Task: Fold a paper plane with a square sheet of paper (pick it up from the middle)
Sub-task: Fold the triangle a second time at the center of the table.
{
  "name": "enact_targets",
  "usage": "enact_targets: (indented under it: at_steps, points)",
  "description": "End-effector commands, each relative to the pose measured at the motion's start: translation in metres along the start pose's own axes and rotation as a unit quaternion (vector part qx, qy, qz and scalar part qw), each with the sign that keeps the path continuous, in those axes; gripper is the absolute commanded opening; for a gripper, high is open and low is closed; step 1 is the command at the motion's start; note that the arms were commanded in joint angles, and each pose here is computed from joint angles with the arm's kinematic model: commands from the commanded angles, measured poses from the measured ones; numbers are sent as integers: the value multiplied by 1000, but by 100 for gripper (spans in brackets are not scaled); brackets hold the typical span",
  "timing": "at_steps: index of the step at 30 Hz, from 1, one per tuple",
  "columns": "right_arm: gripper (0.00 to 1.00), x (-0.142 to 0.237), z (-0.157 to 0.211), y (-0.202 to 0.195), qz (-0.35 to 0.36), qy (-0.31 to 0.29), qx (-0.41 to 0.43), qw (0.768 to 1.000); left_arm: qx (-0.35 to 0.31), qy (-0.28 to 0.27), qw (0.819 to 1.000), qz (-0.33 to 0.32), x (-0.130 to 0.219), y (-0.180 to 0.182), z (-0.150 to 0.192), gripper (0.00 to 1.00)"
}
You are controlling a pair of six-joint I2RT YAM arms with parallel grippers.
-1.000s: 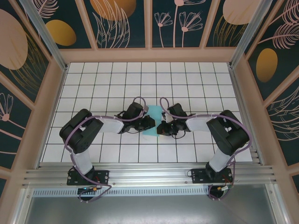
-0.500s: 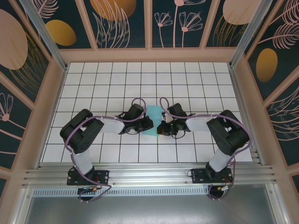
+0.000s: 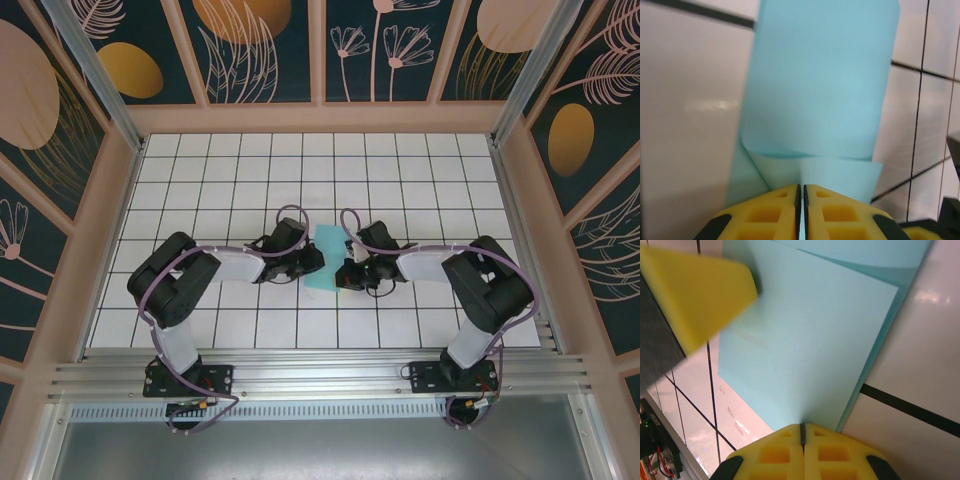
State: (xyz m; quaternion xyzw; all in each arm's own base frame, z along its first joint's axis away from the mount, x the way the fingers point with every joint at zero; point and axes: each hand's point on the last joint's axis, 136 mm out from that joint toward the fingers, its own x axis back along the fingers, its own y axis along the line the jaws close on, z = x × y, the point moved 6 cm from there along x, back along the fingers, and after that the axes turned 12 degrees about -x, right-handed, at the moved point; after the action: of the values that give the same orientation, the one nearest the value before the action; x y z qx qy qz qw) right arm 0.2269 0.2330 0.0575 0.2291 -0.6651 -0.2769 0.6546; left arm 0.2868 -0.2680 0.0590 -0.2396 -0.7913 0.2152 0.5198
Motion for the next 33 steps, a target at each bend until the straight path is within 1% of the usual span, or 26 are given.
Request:
enact_targets:
  at_steps: [1,10,21,25,30,33]
  points:
    - [1,-11,22,-50,117,28,-41,992,8,-21,998,-52,1,20,-13,16]
    - [2,-11,21,-49,114,29,-37,992,20,-23,998,-61,-2,33,-21,17]
    - [2,-13,21,-50,114,28,-37,992,8,-42,997,-67,13,33,-42,18]
    - [2,-14,20,-48,110,26,-37,993,-2,-42,999,-25,20,17,-46,19]
    - [2,-13,18,-47,108,21,-38,993,-21,-52,997,57,36,-12,-48,19]
    - [2,-14,17,-44,105,20,-35,994,-30,-33,994,96,34,-25,-39,19]
